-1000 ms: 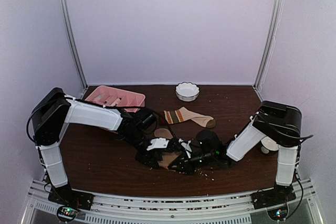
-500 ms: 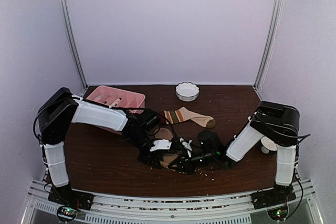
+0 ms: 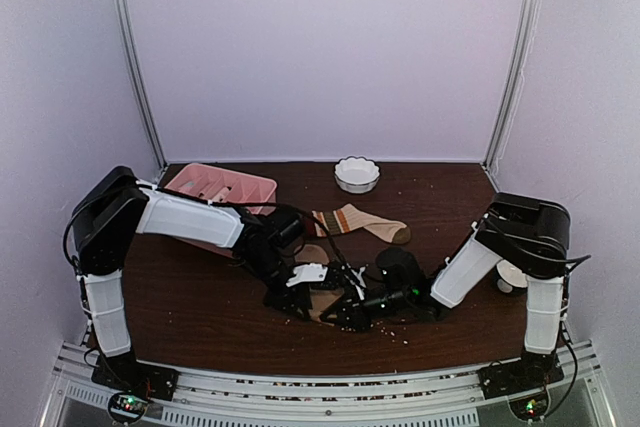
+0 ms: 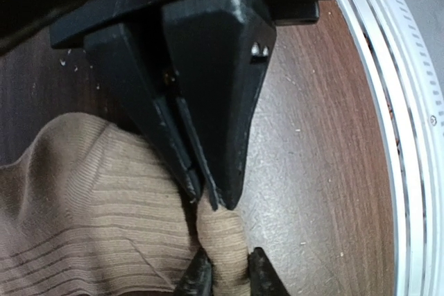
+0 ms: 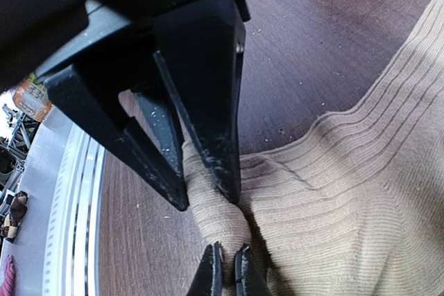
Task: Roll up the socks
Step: Roll the sock at the center of the board.
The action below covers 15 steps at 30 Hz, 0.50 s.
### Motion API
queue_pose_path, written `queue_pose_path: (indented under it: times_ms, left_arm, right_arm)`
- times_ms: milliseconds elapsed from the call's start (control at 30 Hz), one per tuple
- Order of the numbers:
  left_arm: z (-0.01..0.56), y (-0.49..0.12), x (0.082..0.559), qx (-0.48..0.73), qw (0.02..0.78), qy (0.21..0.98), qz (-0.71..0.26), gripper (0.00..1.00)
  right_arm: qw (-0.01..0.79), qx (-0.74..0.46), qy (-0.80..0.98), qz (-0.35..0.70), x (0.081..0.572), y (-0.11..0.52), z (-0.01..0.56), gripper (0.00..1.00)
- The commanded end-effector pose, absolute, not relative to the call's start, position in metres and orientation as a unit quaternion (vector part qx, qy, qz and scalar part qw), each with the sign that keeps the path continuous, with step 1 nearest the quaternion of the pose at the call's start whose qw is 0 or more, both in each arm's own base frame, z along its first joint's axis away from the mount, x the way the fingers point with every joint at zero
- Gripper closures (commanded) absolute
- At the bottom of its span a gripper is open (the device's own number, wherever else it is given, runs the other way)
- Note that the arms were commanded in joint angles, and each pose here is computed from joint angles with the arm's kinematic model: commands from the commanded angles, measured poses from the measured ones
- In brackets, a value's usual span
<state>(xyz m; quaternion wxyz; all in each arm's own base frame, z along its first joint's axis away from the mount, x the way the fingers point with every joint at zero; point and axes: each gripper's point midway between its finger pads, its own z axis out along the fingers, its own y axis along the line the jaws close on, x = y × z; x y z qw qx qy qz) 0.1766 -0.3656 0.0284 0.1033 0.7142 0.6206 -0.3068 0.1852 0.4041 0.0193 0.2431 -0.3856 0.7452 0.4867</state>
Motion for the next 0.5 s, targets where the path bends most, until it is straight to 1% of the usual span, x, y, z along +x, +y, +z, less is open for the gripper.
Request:
queue_pose_path:
  times_ms: [0,100,133,400,433,467]
  left_arm:
    - [0.031,-0.377,0.184,0.708,0.114,0.623,-0.313,0.85]
    - [0.028,-0.376,0.189,0.701,0.113,0.636,-0.302,0.98]
    - [0.024,-0.375,0.191,0.698,0.110,0.643,-0.295,1.00]
    - [0.007,-0.363,0.201,0.687,0.086,0.672,-0.264,1.00]
    - [0.004,-0.361,0.201,0.683,0.079,0.679,-0.258,1.00]
    - [0.000,-0.359,0.203,0.678,0.071,0.686,-0.254,1.00]
  right_arm:
    - [0.114,-0.343,0.845,0.394,0.161,0.352,-0.072,1.00]
    - [0.116,-0.343,0.843,0.397,0.161,0.353,-0.070,1.00]
    - [0.116,-0.342,0.843,0.398,0.161,0.354,-0.069,1.00]
    - [0.128,-0.327,0.840,0.413,0.162,0.356,-0.061,1.00]
    - [0.138,-0.326,0.840,0.412,0.164,0.354,-0.059,0.99]
    - [0.153,-0.325,0.836,0.414,0.166,0.353,-0.054,0.95]
